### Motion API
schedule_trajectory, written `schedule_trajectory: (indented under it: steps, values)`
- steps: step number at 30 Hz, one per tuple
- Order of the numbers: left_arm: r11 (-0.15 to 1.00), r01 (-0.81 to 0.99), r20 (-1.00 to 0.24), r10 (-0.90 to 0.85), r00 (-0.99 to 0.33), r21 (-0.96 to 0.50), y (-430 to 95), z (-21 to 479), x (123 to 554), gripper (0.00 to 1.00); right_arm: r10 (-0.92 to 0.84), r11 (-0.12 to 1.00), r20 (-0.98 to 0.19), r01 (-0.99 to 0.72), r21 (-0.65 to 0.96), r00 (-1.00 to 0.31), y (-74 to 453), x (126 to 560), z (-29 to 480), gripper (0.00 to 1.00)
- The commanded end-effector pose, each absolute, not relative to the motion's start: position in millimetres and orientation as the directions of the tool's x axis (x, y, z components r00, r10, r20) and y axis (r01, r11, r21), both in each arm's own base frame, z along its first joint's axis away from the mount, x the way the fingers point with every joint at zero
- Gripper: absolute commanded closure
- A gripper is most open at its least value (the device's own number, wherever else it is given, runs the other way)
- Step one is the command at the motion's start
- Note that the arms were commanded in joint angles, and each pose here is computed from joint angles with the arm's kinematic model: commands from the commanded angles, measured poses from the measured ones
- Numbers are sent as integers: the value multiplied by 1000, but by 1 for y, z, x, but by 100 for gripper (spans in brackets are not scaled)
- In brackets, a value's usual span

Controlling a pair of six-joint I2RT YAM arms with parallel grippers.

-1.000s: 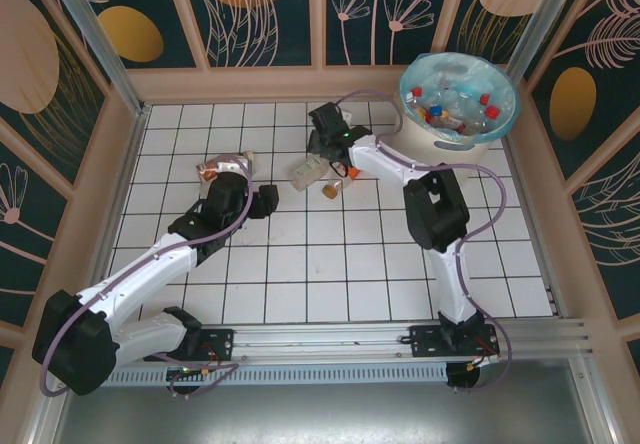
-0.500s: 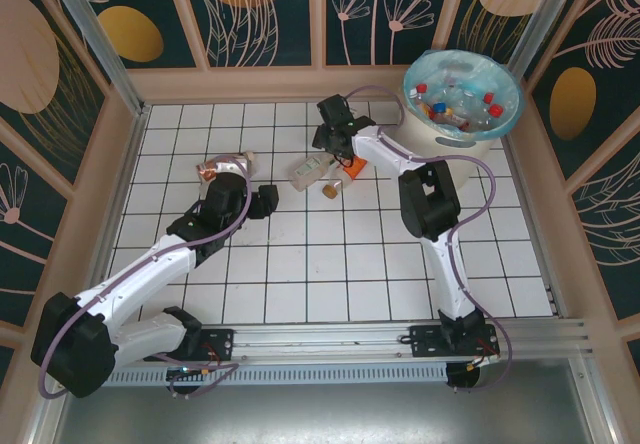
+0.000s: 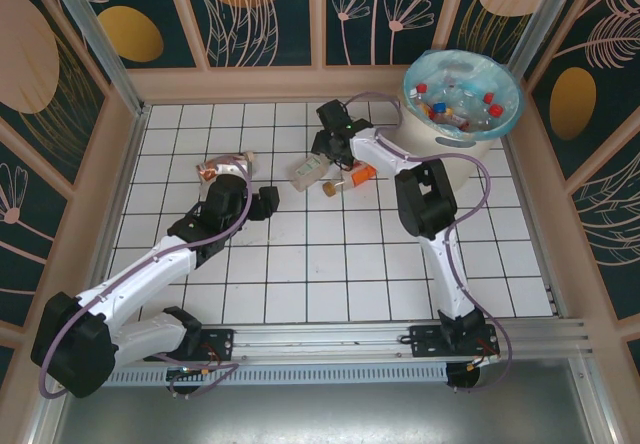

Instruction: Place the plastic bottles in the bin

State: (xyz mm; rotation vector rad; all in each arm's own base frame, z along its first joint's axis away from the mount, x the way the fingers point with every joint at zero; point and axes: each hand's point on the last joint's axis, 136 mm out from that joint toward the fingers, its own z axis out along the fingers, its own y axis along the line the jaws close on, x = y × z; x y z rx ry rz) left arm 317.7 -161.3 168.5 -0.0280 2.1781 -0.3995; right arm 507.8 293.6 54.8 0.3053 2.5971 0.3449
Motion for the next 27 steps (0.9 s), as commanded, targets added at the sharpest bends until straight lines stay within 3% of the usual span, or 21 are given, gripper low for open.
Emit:
schedule_trajectory:
  steps: [1, 6, 14, 27]
  values:
    - [938, 122, -785, -195, -588, -324, -161, 172, 317, 22, 293, 940, -404, 184, 288, -867, 292, 505, 41, 27]
    - [941, 120, -787, -190, -587, -316, -159, 170, 315, 22, 291, 932, -396, 164, 324, -871, 301, 505, 44, 28]
    - [942, 117, -790, -192, -582, -315, -156, 171, 313, 22, 308, 899, -393, 130, 419, -866, 316, 506, 55, 44]
    - [938, 120, -789, -200, -581, -326, -156, 171, 311, 22, 354, 842, -337, 141, 520, -872, 316, 514, 52, 38]
